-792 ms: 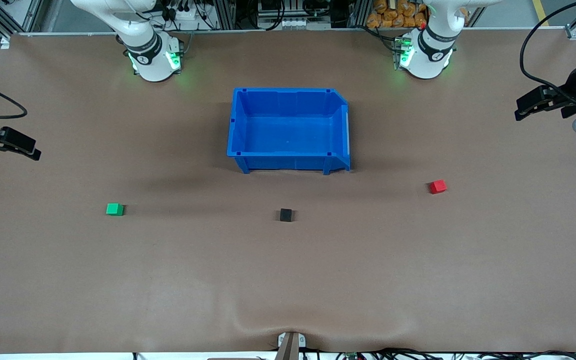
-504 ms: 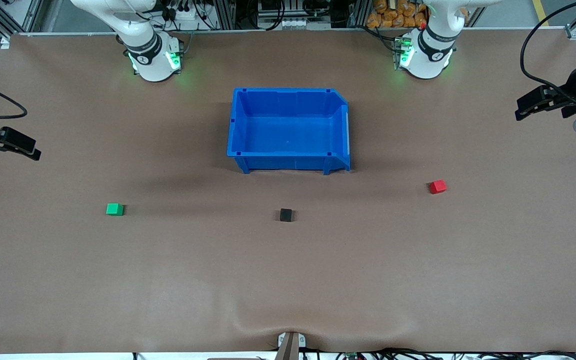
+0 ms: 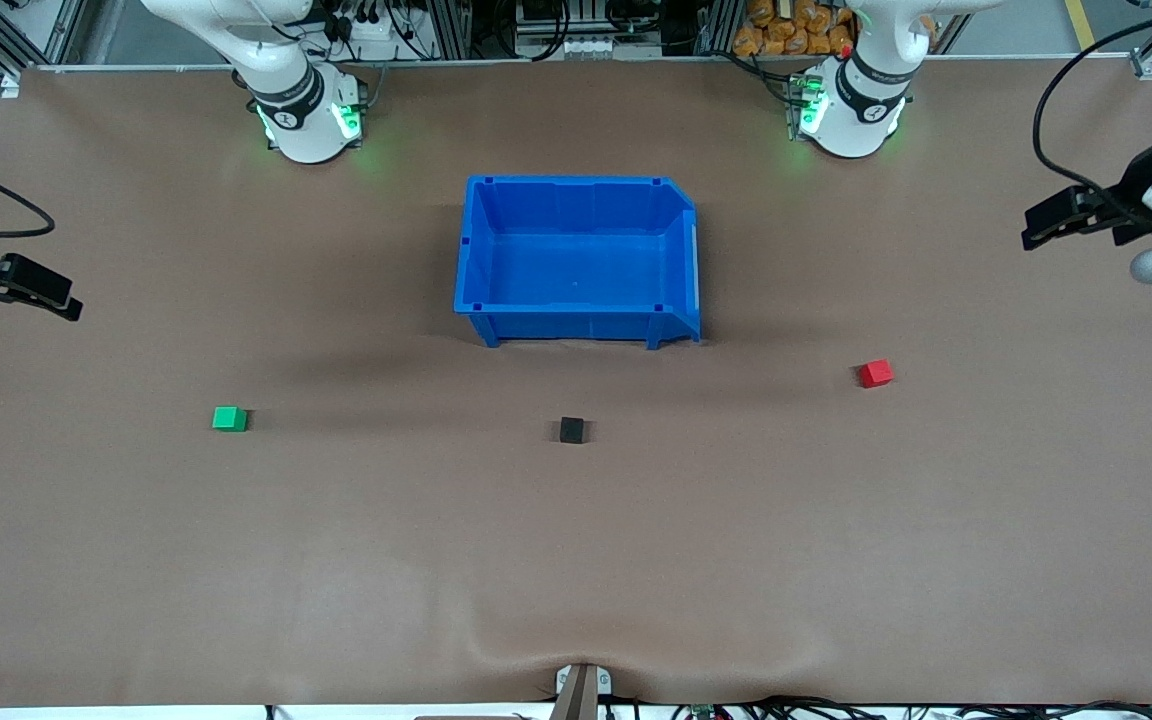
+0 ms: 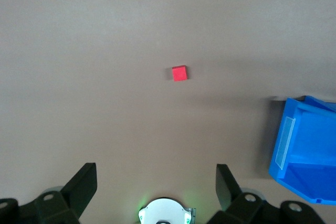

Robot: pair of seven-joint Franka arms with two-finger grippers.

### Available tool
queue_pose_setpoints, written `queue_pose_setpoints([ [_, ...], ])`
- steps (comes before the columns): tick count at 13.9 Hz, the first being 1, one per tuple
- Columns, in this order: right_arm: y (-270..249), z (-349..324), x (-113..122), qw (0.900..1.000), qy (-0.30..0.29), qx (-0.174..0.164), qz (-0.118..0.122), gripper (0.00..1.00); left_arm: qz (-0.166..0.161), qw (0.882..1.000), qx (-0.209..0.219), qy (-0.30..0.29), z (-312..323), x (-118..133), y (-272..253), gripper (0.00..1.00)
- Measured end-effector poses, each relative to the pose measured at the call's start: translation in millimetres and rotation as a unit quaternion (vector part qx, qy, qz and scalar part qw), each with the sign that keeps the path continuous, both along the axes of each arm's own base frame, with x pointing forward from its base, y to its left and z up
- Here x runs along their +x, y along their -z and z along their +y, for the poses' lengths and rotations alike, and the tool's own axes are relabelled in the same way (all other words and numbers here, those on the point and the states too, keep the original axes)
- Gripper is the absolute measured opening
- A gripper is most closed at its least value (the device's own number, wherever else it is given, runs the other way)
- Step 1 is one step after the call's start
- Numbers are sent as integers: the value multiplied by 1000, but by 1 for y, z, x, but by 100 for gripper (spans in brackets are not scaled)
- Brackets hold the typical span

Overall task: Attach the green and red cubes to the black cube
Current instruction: 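Reach the green cube with the right gripper, the red with the left gripper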

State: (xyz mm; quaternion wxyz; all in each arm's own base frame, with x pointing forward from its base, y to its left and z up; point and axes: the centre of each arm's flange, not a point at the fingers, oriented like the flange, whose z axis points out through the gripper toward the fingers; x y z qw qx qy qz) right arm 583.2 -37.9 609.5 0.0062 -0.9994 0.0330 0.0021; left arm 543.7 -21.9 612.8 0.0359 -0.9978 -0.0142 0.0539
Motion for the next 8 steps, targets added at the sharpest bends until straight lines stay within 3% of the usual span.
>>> queue_pose_setpoints([
  [4, 11, 0, 5, 1000, 0, 0, 10, 100, 19, 1000, 0, -2, 2, 7, 21, 100],
  [8, 68, -4, 28, 999, 3, 2, 54, 100, 21, 1000, -1, -1, 2, 13, 34, 100],
])
